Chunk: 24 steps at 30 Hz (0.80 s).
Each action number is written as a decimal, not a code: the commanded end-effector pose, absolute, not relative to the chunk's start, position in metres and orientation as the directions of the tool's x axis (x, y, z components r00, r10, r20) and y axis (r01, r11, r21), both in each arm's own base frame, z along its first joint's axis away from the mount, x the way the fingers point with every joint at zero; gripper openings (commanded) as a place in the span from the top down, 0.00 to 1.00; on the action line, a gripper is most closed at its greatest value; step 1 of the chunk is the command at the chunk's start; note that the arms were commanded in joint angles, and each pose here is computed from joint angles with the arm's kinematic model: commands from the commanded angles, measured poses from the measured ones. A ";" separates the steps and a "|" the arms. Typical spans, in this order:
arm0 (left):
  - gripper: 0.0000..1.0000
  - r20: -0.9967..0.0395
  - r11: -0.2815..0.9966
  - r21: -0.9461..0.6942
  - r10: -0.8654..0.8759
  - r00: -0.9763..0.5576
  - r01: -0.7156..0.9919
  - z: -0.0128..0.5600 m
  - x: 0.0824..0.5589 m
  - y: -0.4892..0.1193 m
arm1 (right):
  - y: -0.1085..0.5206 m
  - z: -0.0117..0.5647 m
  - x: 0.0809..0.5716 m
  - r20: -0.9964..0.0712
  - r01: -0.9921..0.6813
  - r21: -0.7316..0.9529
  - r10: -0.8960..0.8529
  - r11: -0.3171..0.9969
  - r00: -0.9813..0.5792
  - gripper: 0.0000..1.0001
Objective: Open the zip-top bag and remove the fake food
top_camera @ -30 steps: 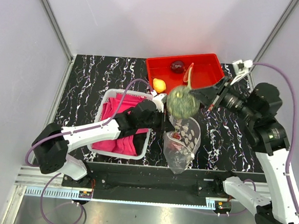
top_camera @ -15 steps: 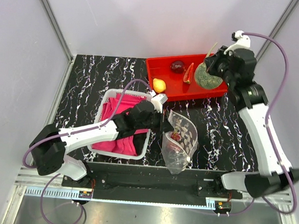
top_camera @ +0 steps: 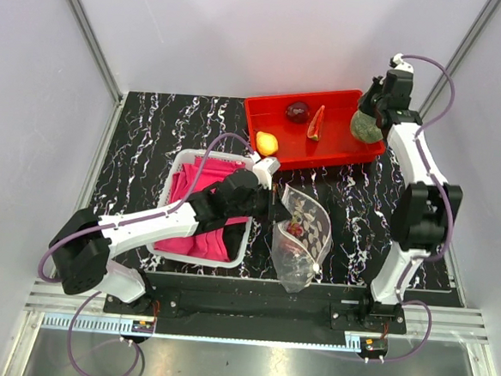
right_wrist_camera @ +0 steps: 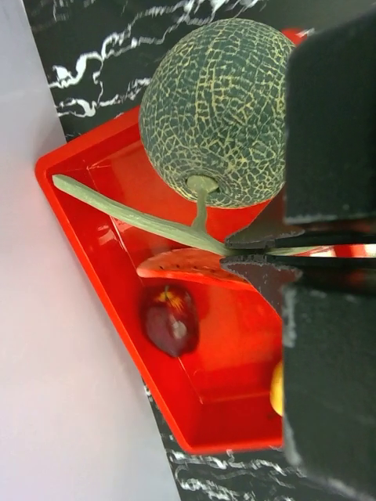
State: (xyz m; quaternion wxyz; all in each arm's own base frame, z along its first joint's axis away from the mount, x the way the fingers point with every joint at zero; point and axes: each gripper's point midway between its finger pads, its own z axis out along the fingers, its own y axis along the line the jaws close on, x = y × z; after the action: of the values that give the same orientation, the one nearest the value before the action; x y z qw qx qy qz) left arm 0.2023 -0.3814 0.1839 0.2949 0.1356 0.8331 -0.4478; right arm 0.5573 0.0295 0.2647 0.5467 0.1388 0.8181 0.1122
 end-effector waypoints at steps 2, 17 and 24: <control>1.00 -0.649 0.509 -0.684 -0.095 -0.755 0.524 0.214 0.205 -0.387 | 0.039 0.267 0.608 -0.872 0.010 0.395 0.379 0.918 -0.312 1.00; 1.00 -0.630 0.491 -0.702 -0.089 -0.771 0.517 0.214 0.204 -0.394 | 0.024 0.223 0.582 -0.750 0.140 0.413 0.423 0.900 -0.508 0.30; 1.00 -0.635 0.498 -0.700 -0.106 -0.765 0.512 0.215 0.207 -0.392 | 0.013 0.244 0.503 -0.681 0.289 0.397 0.490 0.871 -0.544 0.20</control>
State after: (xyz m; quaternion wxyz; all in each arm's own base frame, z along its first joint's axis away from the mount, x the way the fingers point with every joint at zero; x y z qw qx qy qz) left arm 0.2006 -0.3824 0.1846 0.2873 0.1280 0.8343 -0.4529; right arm 0.5576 0.0187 0.1850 0.4106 0.1902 0.8816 0.1340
